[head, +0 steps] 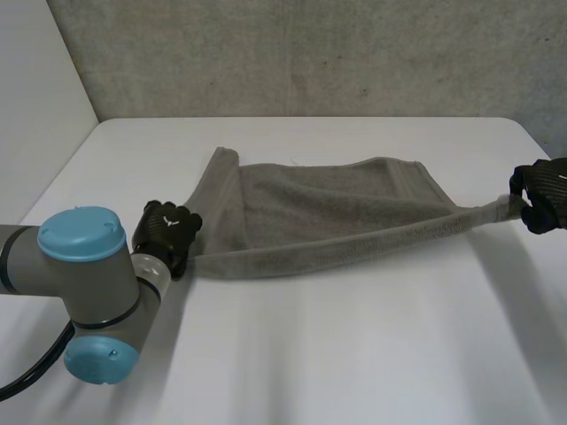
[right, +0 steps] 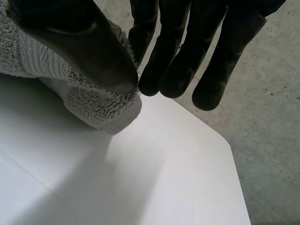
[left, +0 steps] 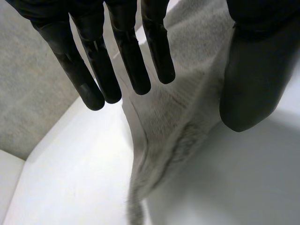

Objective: Fold the towel.

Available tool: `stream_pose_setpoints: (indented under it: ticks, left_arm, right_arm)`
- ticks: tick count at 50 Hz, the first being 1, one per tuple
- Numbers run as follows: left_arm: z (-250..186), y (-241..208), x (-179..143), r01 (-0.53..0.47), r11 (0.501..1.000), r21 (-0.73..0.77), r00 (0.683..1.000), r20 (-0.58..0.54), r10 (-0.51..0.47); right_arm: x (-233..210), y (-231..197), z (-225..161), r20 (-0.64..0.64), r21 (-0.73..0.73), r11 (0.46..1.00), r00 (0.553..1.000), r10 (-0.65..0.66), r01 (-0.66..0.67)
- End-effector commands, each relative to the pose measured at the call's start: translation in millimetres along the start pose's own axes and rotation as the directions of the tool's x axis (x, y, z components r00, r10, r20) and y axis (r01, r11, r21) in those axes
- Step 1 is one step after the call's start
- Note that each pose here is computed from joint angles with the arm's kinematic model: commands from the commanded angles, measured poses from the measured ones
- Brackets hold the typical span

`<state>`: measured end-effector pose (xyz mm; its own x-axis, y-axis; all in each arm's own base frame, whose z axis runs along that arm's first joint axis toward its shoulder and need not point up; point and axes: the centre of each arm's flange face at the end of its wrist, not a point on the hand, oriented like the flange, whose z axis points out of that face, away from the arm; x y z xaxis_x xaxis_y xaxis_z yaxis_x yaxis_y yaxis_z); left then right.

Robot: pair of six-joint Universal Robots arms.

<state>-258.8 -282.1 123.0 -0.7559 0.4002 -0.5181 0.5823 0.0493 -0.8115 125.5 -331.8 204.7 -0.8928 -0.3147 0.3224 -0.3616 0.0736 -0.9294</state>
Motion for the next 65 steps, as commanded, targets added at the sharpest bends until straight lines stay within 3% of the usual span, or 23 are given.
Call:
stream_pose_setpoints:
  ticks: [1,6,12,14,22,29,36,41,47,50,52,54,55,57,59,63,65]
  left_arm:
    - [0.1,11.0,-0.2,0.005,0.999,-0.036,1.0,-0.007,-0.005]
    - [0.3,7.1,-8.4,0.009,1.0,-0.029,1.0,0.012,-0.009]
    - [-12.6,-25.6,-40.8,0.023,0.998,0.057,0.995,0.092,-0.029]
    - [-26.2,-54.5,-67.9,0.024,0.988,0.15,0.987,0.156,-0.048]
    - [-78.0,-123.0,-121.3,-0.016,0.929,0.369,0.966,0.246,-0.081]
    - [-90.3,-127.6,-122.8,-0.018,0.927,0.374,0.979,0.195,-0.06]
    - [-60.4,-93.5,-97.9,0.007,0.966,0.258,0.996,0.086,-0.03]
    - [-6.3,-71.7,-86.0,-0.019,0.984,0.176,0.999,0.042,0.012]
    - [38.9,-82.5,-91.9,-0.079,0.976,0.201,0.995,0.081,0.064]
    - [60.5,-109.2,-110.7,-0.105,0.953,0.286,0.986,0.155,0.062]
    - [63.6,-128.1,-123.3,-0.114,0.934,0.34,0.979,0.197,0.048]
    - [60.2,-168.7,-150.4,-0.122,0.876,0.468,0.959,0.284,-0.018]
    - [60.1,-168.9,-150.5,-0.122,0.875,0.468,0.959,0.284,-0.019]
    - [45.1,-199.8,-173.1,-0.075,0.808,0.584,0.936,0.321,-0.145]
    - [34.5,-210.7,-183.9,-0.05,0.779,0.625,0.926,0.321,-0.198]
    - [24.8,-210.3,-187.3,-0.003,0.792,0.61,0.931,0.292,-0.221]
    - [27.4,-187.9,-170.3,0.053,0.85,0.524,0.951,0.233,-0.202]
  right_arm:
    - [-1.2,0.9,-0.4,0.003,-0.004,1.0,1.0,0.004,-0.004]
    - [-0.3,-4.5,-2.0,0.001,0.009,1.0,1.0,-0.001,0.001]
    - [5.9,-36.6,-14.1,-0.029,0.101,0.994,0.999,-0.04,0.042]
    - [9.8,-58.7,-24.0,-0.053,0.161,0.985,0.997,-0.057,0.065]
    - [19.4,-112.0,-49.1,-0.052,0.261,0.963,0.997,-0.057,0.069]
    - [19.7,-120.6,-52.9,0.005,0.195,0.98,0.999,-0.04,0.038]
    - [14.6,-93.3,-26.6,0.074,0.068,0.996,0.995,-0.068,0.063]
    - [-9.6,-82.3,7.0,0.165,0.03,0.99,0.976,-0.14,0.137]
    - [-19.3,-86.8,43.1,0.127,0.045,0.983,0.975,-0.182,0.178]
    - [-19.3,-107.9,63.6,0.055,0.113,0.97,0.973,-0.224,0.217]
    - [-16.4,-123.9,69.6,0.005,0.171,0.956,0.97,-0.243,0.239]
    - [-10.5,-157.4,73.7,-0.102,0.318,0.911,0.965,-0.243,0.263]
    - [-10.5,-157.6,73.7,-0.103,0.319,0.91,0.965,-0.243,0.263]
    - [-7.2,-180.1,71.5,-0.195,0.456,0.845,0.958,-0.211,0.279]
    - [-5.5,-190.1,64.3,-0.212,0.507,0.82,0.961,-0.179,0.265]
    - [-2.7,-198.7,45.7,-0.2,0.53,0.816,0.969,-0.146,0.232]
    - [-7.7,-179.8,46.5,-0.14,0.469,0.861,0.979,-0.148,0.198]
